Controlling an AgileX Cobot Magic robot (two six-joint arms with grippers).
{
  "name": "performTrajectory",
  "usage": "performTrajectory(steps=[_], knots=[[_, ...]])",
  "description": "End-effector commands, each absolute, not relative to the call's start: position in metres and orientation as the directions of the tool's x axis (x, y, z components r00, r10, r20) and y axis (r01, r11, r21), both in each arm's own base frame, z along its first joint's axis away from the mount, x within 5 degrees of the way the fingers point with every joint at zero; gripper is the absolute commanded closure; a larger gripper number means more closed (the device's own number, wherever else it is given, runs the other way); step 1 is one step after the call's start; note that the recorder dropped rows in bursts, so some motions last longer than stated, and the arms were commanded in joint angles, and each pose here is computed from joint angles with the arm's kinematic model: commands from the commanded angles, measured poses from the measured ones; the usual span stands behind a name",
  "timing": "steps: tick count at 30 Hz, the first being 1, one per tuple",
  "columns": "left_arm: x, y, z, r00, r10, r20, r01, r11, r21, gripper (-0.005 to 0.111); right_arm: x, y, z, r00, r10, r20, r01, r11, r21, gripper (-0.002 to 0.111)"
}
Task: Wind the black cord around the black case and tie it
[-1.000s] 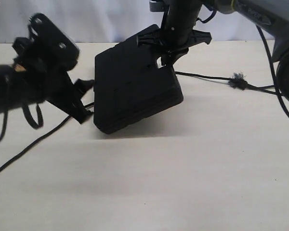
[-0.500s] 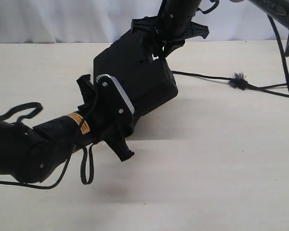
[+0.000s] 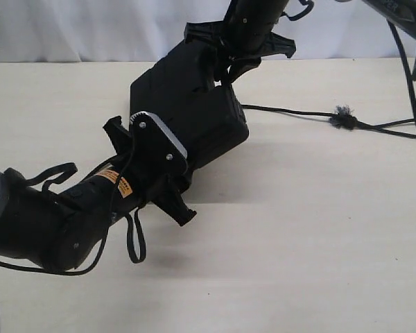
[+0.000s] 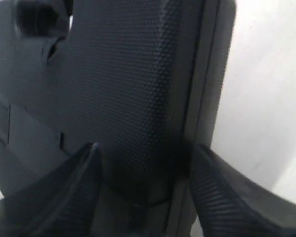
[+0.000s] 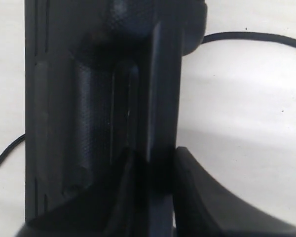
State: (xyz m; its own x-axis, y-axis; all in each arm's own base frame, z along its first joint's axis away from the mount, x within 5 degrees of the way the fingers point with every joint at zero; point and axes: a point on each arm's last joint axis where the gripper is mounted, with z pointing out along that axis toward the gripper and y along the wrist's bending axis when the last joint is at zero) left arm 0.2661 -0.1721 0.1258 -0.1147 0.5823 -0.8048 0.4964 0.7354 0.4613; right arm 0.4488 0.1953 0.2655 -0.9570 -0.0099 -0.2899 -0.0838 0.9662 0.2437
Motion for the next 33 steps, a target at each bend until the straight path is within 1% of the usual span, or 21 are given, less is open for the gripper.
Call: performTrajectory(steps=[1,4,7,8,10,12,14,16,19,23,28,33], knots=[[0.266,-0.169,0.125,-0.15,0.559,-0.816,0.457,0.771,0.444,0.054,0.445,0.2,0.284,-0.946,0.017,-0.323,-0.092,0.944,0.316,0.104],[0.265,-0.169,0.123,-0.16,0.567,-0.808,0.473,0.762,0.442,0.054,0.445,0.2,0.284,-0.946,0.017,-0.323,-0.092,0.944,0.316,0.104],[0.264,-0.173,0.126,-0.113,0.589,-0.8,0.506,0.727,0.464,0.053,0.445,0.2,0.284,-0.946,0.017,-0.323,-0.092,0.944,0.316,0.104],[0.264,-0.174,0.128,-0.094,0.593,-0.8,0.516,0.716,0.47,0.05,0.445,0.2,0.284,-0.946,0.017,-0.323,-0.092,0.944,0.316,0.104],[0.262,-0.176,0.134,-0.069,0.593,-0.802,0.525,0.705,0.476,0.04,0.445,0.2,0.284,-0.946,0.021,-0.322,-0.087,0.944,0.318,0.104],[0.261,-0.177,0.141,-0.056,0.581,-0.812,0.521,0.711,0.473,0.027,0.445,0.2,0.284,-0.947,0.023,-0.321,-0.085,0.944,0.318,0.104],[0.259,-0.177,0.148,-0.058,0.577,-0.815,0.528,0.71,0.465,0.018,0.445,0.2,0.284,-0.948,0.027,-0.318,-0.082,0.943,0.324,0.104],[0.257,-0.177,0.152,-0.062,0.585,-0.809,0.55,0.696,0.461,0.013,0.444,0.202,0.285,-0.95,0.033,-0.311,-0.081,0.935,0.345,0.104],[0.254,-0.177,0.152,-0.042,0.636,-0.771,0.579,0.644,0.5,0.012,0.444,0.207,0.287,-0.951,0.049,-0.304,-0.082,0.912,0.402,0.104],[0.254,-0.174,0.147,-0.067,0.682,-0.728,0.597,0.612,0.519,0.012,0.442,0.212,0.289,-0.957,0.051,-0.286,-0.089,0.885,0.458,0.104],[0.259,-0.168,0.138,-0.088,0.708,-0.701,0.591,0.603,0.536,0.012,0.44,0.215,0.29,-0.961,0.057,-0.269,-0.085,0.868,0.489,0.104],[0.267,-0.16,0.127,-0.116,0.705,-0.699,0.533,0.638,0.555,0.012,0.439,0.218,0.292,-0.967,0.064,-0.248,-0.079,0.846,0.527,0.104]])
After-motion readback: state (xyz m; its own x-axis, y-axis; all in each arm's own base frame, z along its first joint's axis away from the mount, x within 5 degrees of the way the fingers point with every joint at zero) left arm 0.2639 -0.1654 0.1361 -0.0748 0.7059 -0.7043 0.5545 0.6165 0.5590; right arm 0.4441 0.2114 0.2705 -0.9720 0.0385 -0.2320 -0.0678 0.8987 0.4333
